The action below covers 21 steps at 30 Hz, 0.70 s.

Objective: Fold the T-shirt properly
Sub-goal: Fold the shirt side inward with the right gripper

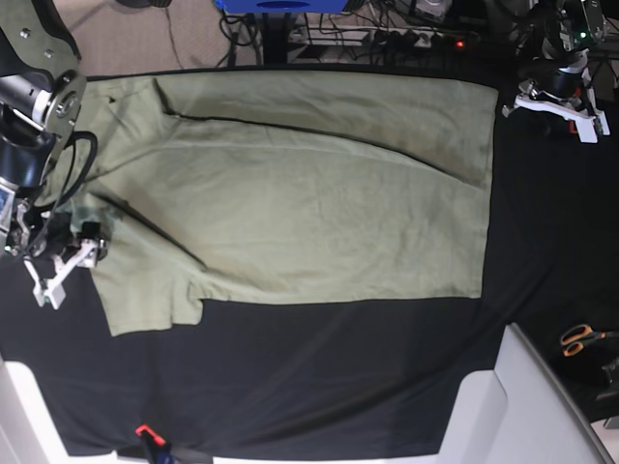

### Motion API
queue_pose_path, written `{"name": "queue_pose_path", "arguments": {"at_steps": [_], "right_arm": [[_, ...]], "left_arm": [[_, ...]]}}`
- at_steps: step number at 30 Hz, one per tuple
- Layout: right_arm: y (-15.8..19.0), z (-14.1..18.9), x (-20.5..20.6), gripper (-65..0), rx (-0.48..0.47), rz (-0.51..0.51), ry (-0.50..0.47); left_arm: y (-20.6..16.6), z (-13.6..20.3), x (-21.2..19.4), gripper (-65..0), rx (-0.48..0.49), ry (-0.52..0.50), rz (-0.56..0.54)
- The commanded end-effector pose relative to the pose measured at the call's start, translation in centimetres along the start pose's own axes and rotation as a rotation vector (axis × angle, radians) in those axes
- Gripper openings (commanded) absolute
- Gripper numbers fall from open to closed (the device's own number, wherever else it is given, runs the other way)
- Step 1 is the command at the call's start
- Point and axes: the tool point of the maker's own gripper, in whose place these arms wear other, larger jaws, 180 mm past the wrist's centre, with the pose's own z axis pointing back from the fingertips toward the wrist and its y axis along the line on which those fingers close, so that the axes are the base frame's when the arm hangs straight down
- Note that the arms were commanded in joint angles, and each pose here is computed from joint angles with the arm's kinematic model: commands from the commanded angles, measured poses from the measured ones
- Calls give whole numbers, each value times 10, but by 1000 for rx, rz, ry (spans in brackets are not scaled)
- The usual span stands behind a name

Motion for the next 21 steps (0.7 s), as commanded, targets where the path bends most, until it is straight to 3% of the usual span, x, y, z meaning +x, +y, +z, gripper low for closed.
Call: {"name": "queue_pose_path", "arguments": {"at_steps": [1, 7, 12, 13, 15, 17, 19, 21], "right_arm": [[0, 4, 14, -329, 4, 4, -28], [0, 5, 16, -650, 5, 4, -31], [-2, 6, 17, -647, 2, 1, -35], [-2, 6, 18, -648, 2, 0, -37], [-4, 7, 19, -648, -1, 1, -39], [-4, 7, 19, -648, -3, 5, -37], [-4, 7, 19, -648, -3, 5, -37], [-3, 7, 19, -648, -1, 6, -37]], "left_arm": [[1, 2, 11, -650, -2, -35, -12], [-2, -6, 17, -650, -7, -49, 1], [2, -32, 38, -650, -5, -72, 14], [2, -38, 44, -622, -5, -82, 22], [5, -51, 59, -429, 0, -101, 34], [7, -66, 70, -290, 3, -112, 62], [10, -82, 79, -224, 10, -113, 99], [10, -98, 80, -211, 14, -83, 139]]}}
